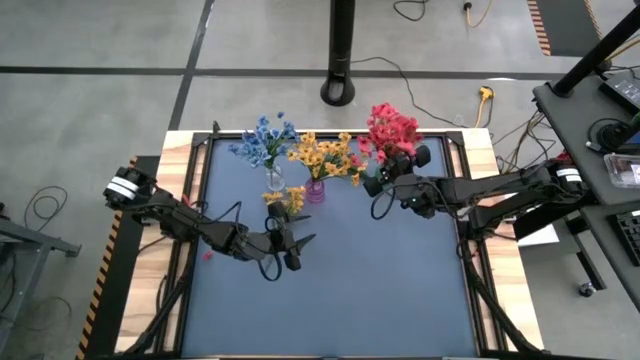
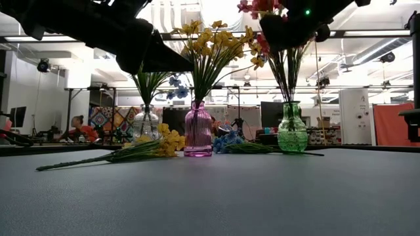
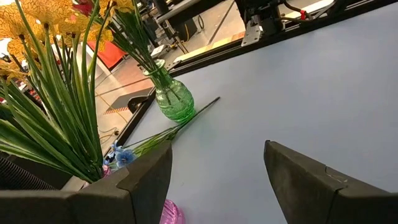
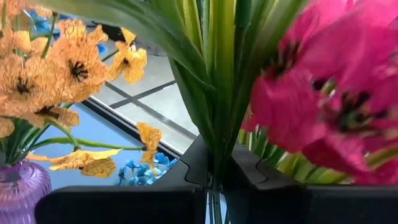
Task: Sort flowers into vase by color
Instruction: Put the red flowers into the green vase
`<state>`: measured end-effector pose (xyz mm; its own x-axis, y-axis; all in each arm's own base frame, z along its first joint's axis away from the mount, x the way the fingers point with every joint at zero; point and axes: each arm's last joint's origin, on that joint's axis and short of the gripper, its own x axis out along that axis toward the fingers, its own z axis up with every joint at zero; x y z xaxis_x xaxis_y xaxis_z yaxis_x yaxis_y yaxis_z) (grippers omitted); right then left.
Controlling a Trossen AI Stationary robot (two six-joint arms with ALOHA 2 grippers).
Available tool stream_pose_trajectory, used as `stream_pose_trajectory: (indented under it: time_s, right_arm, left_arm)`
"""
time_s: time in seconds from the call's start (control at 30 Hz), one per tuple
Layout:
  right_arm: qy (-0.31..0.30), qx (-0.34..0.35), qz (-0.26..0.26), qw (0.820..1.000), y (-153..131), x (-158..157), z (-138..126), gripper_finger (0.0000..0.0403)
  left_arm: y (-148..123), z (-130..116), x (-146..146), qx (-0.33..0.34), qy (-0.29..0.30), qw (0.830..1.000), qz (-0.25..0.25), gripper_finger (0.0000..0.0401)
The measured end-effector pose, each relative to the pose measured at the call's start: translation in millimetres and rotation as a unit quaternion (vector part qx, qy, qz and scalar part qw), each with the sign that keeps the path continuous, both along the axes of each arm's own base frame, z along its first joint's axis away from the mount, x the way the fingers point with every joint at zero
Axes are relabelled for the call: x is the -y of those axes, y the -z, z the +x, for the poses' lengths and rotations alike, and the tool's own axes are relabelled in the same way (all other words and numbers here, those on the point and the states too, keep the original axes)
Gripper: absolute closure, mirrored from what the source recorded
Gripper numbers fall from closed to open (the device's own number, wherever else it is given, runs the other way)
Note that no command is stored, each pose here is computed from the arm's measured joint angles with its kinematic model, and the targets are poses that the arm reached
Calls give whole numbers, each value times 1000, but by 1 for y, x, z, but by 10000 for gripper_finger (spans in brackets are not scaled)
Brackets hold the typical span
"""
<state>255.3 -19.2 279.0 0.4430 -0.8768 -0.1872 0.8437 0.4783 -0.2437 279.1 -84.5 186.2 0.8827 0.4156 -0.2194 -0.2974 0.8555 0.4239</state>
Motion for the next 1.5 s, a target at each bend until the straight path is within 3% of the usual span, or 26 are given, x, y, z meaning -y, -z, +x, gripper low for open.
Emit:
stream_pose_trajectory:
  time_s: [0.43, 0.97, 1.5]
  right_arm:
    - [29, -12, -11, 999, 8, 1, 5, 376]
    - [25, 27, -7, 999, -11, -1, -8, 239]
    - [4, 26, 17, 1000, -37, -15, -12, 198]
  left_arm:
    - [0, 0, 0, -1, 0, 1000, 0, 164]
    - [1, 0, 0, -4, 0, 1000, 2, 164]
    - [1, 0, 0, -6, -1, 1000, -1, 164]
